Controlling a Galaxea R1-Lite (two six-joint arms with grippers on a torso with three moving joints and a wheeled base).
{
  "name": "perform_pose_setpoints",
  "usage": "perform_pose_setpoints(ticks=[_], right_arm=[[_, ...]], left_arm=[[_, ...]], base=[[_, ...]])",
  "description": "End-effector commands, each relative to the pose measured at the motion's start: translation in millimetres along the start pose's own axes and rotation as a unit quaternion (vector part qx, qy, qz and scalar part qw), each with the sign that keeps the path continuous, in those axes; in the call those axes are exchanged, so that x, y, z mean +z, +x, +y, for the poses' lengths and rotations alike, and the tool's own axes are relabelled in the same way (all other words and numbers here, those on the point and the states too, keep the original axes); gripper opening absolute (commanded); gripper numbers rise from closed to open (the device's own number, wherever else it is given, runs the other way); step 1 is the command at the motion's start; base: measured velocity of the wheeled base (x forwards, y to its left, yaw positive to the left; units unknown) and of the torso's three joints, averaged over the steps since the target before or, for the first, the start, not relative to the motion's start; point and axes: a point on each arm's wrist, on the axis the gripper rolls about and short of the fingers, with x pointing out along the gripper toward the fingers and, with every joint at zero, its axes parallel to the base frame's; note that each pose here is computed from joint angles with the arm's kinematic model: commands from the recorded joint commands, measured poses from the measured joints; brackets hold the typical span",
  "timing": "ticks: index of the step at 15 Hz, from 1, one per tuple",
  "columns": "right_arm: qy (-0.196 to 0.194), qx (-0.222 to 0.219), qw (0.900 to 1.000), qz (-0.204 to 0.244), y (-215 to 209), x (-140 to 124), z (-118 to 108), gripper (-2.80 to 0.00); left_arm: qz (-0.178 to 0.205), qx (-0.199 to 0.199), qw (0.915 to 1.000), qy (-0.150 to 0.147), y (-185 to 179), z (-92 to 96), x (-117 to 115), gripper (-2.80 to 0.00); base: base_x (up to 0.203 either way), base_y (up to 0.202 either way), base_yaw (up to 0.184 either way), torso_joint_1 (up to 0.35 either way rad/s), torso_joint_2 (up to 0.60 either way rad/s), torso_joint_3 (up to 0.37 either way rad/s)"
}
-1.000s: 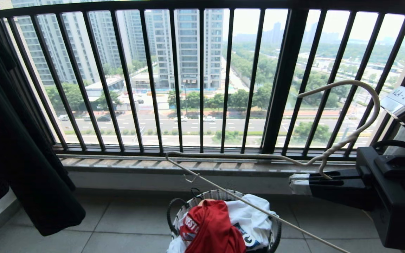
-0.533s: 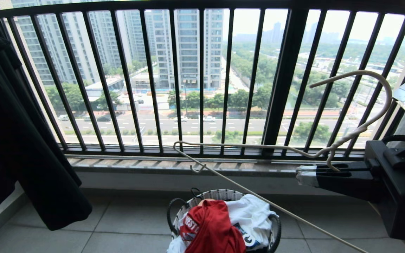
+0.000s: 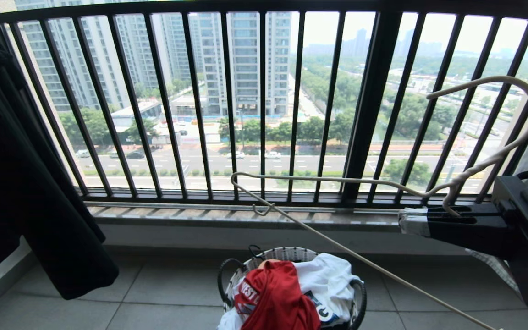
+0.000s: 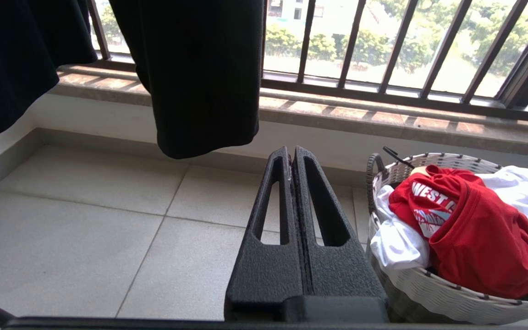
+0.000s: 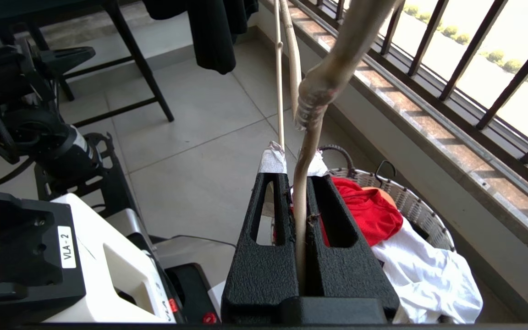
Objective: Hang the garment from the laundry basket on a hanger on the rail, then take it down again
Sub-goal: Pick up clothes from the basket
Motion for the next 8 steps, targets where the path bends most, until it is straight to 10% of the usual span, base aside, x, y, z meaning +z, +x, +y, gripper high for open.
perform_pose_setpoints(ticks=[1, 8], right_arm=[[-0.004, -0.003, 1.000, -0.007, -4.2, 1.9, 0.8, -2.80], [-0.007, -0.005, 1.000, -0.014, -7.8, 4.0, 2.2, -2.80]], left_arm=[[0.000, 0.001, 1.0000, 0.000, 0.0, 0.0, 0.0, -2.80], [0.000, 0.001, 1.0000, -0.001, 0.0, 0.0, 0.0, -2.80]], base=[[0.000, 0.000, 0.000, 0.000, 0.00, 0.000], [0.000, 0.000, 0.000, 0.000, 0.00, -0.114]])
